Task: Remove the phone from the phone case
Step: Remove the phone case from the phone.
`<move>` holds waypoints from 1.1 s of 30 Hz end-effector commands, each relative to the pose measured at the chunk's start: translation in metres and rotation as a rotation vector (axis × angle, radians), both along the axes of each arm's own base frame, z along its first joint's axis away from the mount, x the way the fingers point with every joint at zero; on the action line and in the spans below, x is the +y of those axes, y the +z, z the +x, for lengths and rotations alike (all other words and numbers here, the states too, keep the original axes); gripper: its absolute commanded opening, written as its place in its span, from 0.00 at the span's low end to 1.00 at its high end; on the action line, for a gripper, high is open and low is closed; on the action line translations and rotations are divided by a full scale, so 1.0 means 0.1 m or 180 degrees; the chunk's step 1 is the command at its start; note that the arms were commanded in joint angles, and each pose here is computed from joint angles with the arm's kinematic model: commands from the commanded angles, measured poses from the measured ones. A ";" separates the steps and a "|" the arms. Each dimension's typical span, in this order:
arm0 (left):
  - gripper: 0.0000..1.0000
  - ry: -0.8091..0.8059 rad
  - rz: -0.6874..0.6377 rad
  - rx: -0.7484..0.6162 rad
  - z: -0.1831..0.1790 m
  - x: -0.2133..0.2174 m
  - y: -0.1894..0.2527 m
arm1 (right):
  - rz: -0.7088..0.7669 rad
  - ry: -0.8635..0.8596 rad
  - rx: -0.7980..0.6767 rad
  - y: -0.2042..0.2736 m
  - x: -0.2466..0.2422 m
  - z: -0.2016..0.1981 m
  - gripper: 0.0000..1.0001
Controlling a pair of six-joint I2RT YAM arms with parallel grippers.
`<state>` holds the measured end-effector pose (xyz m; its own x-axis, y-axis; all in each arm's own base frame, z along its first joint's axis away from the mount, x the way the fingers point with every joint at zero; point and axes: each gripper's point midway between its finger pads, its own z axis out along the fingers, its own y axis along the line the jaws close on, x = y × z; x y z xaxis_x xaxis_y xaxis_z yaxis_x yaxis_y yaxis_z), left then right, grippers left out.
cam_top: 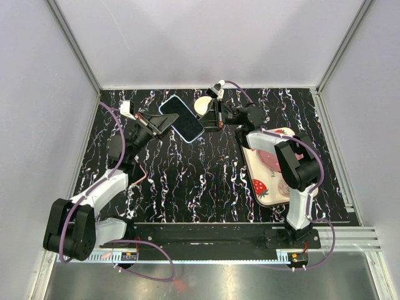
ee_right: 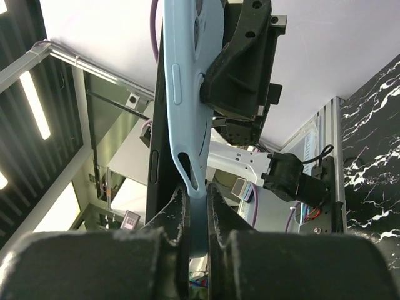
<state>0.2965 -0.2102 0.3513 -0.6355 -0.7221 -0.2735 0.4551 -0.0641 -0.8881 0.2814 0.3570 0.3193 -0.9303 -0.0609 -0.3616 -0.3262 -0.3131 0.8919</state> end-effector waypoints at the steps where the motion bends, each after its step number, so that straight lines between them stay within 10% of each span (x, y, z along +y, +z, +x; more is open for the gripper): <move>1: 0.00 -0.1159 0.0255 -0.0589 -0.79 -0.43 0.09 | 0.0265 -0.0059 0.0083 0.08 0.13 -0.07 0.00; 2: 0.03 -0.1156 0.0282 -0.0551 -0.75 -0.45 0.05 | 0.0244 -0.0083 0.0108 0.04 0.12 -0.07 0.00; 6: 0.77 -0.1010 0.0258 -0.0533 -0.71 -0.40 -0.05 | 0.0167 -0.0284 0.0218 -0.07 0.09 0.02 0.00; 8: 0.96 -0.0912 0.0331 -0.0457 -0.65 -0.36 -0.14 | 0.0060 -0.0424 0.0233 -0.14 0.06 0.06 0.00; 25: 0.99 0.0018 0.1919 0.0600 -0.20 0.11 -1.11 | -0.2159 -0.2623 -0.0505 -0.66 -0.62 0.63 0.00; 33: 0.99 -0.0254 0.2327 0.1476 -0.03 0.07 -1.85 | -0.3962 -0.3017 -0.1095 -1.21 -0.72 0.53 0.00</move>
